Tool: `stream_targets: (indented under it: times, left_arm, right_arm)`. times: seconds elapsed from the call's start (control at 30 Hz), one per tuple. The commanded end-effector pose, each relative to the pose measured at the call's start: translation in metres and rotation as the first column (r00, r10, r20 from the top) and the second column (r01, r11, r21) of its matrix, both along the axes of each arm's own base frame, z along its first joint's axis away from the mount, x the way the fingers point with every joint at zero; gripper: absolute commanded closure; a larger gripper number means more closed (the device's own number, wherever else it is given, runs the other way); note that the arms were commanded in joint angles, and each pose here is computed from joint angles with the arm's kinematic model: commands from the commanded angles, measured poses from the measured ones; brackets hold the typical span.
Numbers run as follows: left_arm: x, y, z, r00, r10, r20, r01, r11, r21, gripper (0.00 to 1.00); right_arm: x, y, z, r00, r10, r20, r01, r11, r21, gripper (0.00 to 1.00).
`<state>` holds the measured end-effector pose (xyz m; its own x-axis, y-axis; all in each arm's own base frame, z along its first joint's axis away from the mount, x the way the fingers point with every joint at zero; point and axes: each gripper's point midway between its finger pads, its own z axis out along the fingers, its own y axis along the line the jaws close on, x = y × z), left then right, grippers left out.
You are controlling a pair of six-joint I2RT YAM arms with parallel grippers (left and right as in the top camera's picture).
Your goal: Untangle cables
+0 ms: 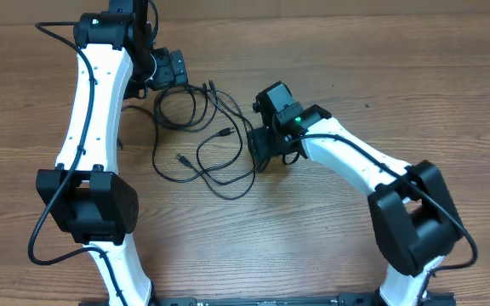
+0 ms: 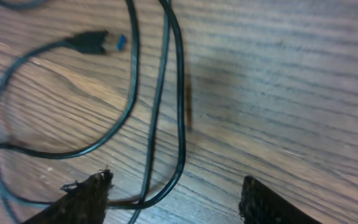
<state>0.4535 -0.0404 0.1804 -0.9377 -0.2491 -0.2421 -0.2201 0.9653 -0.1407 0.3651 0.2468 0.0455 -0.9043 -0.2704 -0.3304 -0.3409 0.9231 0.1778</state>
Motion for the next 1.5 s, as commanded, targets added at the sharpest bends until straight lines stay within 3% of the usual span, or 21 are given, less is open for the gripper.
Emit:
stream_targets:
  times: [0.0, 0.13, 0.43, 0.73, 0.83, 0.9, 1.03, 1.3, 1.47]
  left_arm:
    - [0.002, -0.005, 0.011, 1.000, 0.003, 0.030, -0.003, 1.000, -0.016, 0.01]
    - [0.002, -0.005, 0.011, 1.000, 0.004, 0.030, -0.003, 1.000, -0.016, 0.00]
    - [0.002, -0.005, 0.011, 1.000, 0.004, 0.030, -0.003, 1.000, -0.016, 0.00]
    - [0.002, -0.005, 0.011, 1.000, 0.004, 0.030, -0.003, 1.000, -0.016, 0.01]
    - [0.002, -0.005, 0.011, 1.000, 0.004, 0.030, -0.003, 1.000, -0.016, 0.01]
    - [0.002, -0.005, 0.011, 1.000, 0.004, 0.030, -0.003, 1.000, -0.016, 0.00]
    - [0.002, -0.005, 0.011, 1.000, 0.004, 0.030, -0.003, 1.000, -0.016, 0.01]
    - [0.002, -0.005, 0.011, 1.000, 0.004, 0.030, -0.003, 1.000, -0.016, 0.00]
    - [0.002, -0.005, 0.011, 1.000, 0.003, 0.030, -0.003, 1.000, -0.015, 0.00]
  right_arm:
    - [-0.002, 0.001, -0.018, 0.999, 0.003, -0.036, -0.003, 1.000, -0.006, 0.29]
    - [-0.002, 0.001, -0.018, 0.999, 0.003, -0.036, -0.003, 1.000, -0.004, 0.20]
    - [0.004, 0.018, -0.011, 1.000, 0.029, -0.012, -0.027, 0.996, 0.080, 0.27]
    - [0.002, 0.019, -0.042, 0.998, 0.008, -0.069, -0.003, 0.997, 0.072, 0.47]
    - [0.000, 0.018, -0.053, 0.996, 0.001, -0.093, 0.005, 0.998, 0.061, 0.62]
    - [0.000, 0.018, -0.053, 0.996, 0.002, -0.093, 0.004, 0.998, 0.063, 0.78]
    - [-0.001, 0.019, -0.053, 0.995, 0.000, -0.097, 0.006, 0.998, 0.068, 0.96]
    - [-0.001, 0.017, -0.049, 0.994, -0.005, -0.110, 0.012, 0.998, 0.066, 0.96]
    - [0.002, 0.008, -0.017, 0.987, -0.020, -0.157, 0.030, 0.998, 0.062, 0.96]
